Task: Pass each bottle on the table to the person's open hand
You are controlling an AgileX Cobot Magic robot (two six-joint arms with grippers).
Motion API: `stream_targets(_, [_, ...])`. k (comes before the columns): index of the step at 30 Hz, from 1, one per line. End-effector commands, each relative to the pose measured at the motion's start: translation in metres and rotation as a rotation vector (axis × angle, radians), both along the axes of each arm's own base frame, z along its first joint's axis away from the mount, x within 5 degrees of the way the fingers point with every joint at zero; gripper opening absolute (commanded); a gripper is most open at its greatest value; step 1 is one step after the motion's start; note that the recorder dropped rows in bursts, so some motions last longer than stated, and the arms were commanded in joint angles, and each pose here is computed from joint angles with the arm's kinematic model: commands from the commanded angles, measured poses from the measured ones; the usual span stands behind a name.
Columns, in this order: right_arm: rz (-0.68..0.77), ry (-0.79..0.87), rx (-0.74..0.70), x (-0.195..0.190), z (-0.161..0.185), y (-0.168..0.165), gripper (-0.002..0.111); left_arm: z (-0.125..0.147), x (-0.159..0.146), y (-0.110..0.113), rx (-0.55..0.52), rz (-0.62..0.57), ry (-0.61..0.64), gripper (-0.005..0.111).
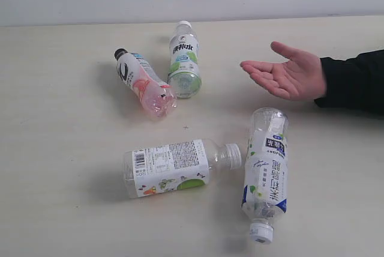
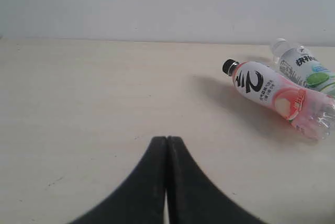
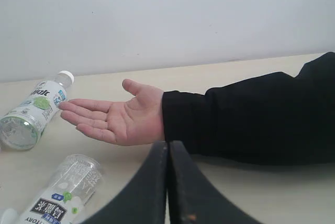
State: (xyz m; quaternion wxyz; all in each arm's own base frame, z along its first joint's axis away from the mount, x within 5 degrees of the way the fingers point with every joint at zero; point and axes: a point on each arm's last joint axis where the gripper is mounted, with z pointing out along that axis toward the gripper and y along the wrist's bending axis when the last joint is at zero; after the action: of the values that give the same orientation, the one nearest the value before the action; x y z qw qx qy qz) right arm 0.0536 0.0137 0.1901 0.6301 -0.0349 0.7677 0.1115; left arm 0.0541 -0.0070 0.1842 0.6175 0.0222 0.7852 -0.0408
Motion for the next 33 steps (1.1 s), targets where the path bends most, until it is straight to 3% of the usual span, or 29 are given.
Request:
stream_targets(1, [-0.006, -0.005, 0.005, 0.000, -0.001, 0.000, 0.000, 0.001, 0.000, 0.000, -0.012, 0.002, -0.015, 0.000])
stream_targets(24, [-0.006, -0.005, 0.005, 0.000, -0.001, 0.000, 0.000, 0.001, 0.000, 0.000, -0.012, 0.003, -0.017, 0.000])
stream_targets(26, [-0.006, -0.005, 0.007, 0.000, -0.001, 0.000, 0.000, 0.004, 0.000, 0.000, -0.005, 0.006, -0.045, 0.000])
stream_targets(30, [-0.006, -0.005, 0.007, 0.000, -0.001, 0.000, 0.000, 0.019, 0.002, 0.002, -0.172, 0.039, -0.203, 0.000])
stream_targets(32, [-0.006, -0.005, 0.007, 0.000, -0.001, 0.000, 0.000, 0.021, 0.002, 0.002, -0.118, 0.039, -0.229, 0.000])
stream_targets(33, [-0.006, -0.005, 0.007, 0.000, -0.001, 0.000, 0.000, 0.022, 0.002, 0.002, -0.152, 0.044, -0.233, 0.000])
